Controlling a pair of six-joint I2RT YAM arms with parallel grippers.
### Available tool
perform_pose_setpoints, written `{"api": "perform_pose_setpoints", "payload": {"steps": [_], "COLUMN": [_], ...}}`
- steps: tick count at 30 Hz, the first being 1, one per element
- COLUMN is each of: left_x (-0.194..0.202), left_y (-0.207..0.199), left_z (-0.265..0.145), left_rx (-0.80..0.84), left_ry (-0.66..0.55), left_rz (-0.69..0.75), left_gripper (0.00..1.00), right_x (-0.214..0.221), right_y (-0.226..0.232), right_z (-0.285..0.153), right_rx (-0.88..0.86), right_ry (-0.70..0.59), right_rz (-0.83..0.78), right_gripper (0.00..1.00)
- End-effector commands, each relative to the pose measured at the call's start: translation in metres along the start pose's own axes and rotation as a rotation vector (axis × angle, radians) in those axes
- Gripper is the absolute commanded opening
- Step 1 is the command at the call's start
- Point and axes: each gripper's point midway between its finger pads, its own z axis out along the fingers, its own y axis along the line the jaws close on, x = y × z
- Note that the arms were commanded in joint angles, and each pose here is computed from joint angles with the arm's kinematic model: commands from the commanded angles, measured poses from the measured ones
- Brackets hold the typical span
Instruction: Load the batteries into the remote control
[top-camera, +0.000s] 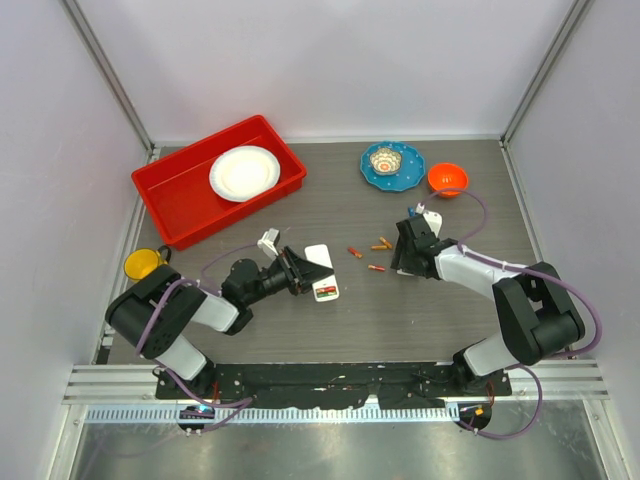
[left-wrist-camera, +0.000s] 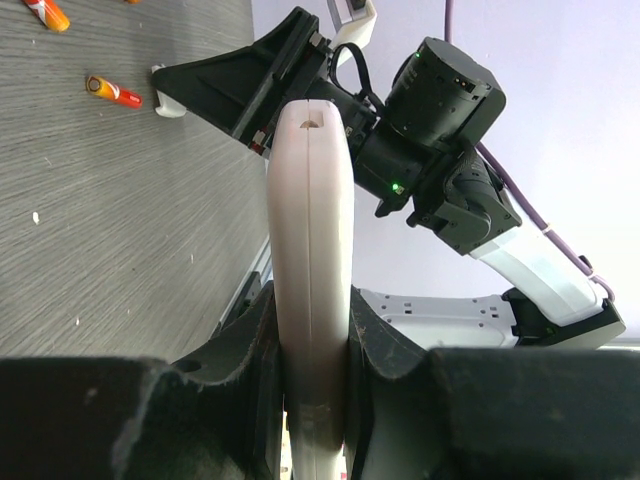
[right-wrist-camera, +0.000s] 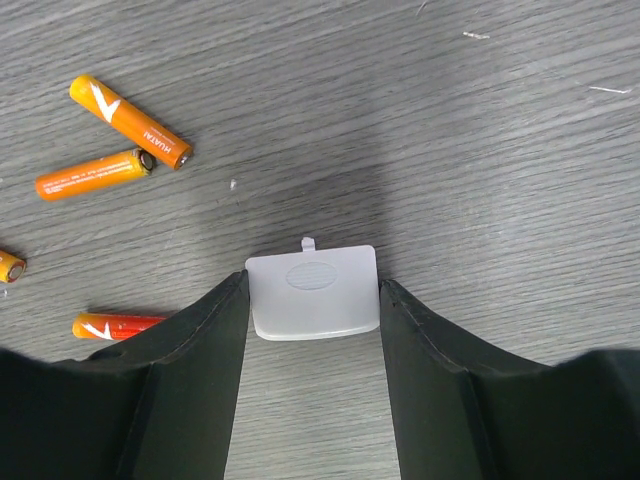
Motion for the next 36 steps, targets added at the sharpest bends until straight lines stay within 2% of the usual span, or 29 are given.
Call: {"api": "perform_pose_setpoints", "payload": {"steps": [1, 2, 5, 17, 25, 36], "left_x": [0.000, 0.000, 0.002, 0.005, 0.006, 0.008], "left_y": [-0.058, -0.057, -0.056, -0.056, -0.057, -0.056], "left_z": [-0.004, -0.003, -0.002, 0.000, 0.000, -0.001], "left_rx": [0.240, 0.238, 0.235, 0.236, 0.241, 0.237], "left_ry": [-0.017, -0.017, -0.012, -0.001, 0.004, 0.010], "left_rz": [0.100, 0.100, 0.099, 0.098, 0.103, 0.101], "left_gripper": [0.00, 0.00, 0.00, 0.00, 0.00, 0.00], "right_x": [0.035, 0.034, 0.031, 0.025, 0.015, 0.022], "right_y": [0.001, -0.001, -0.005, -0.005, -0.005, -0.005], "right_z": [0.001, 0.000, -0.003, -0.009, -0.013, 0.000], "right_rx": [-0.024, -0.017, 0.001, 0.015, 0.026, 0.041], "right_ry": [0.114, 0.111, 0.100, 0.103, 0.105, 0.137], "right_rz": [0.011, 0.005, -0.018, -0.119, -0.208, -0.235], "right_gripper": [0.44, 0.49, 0.54, 0.68, 0.71, 0.68]}}
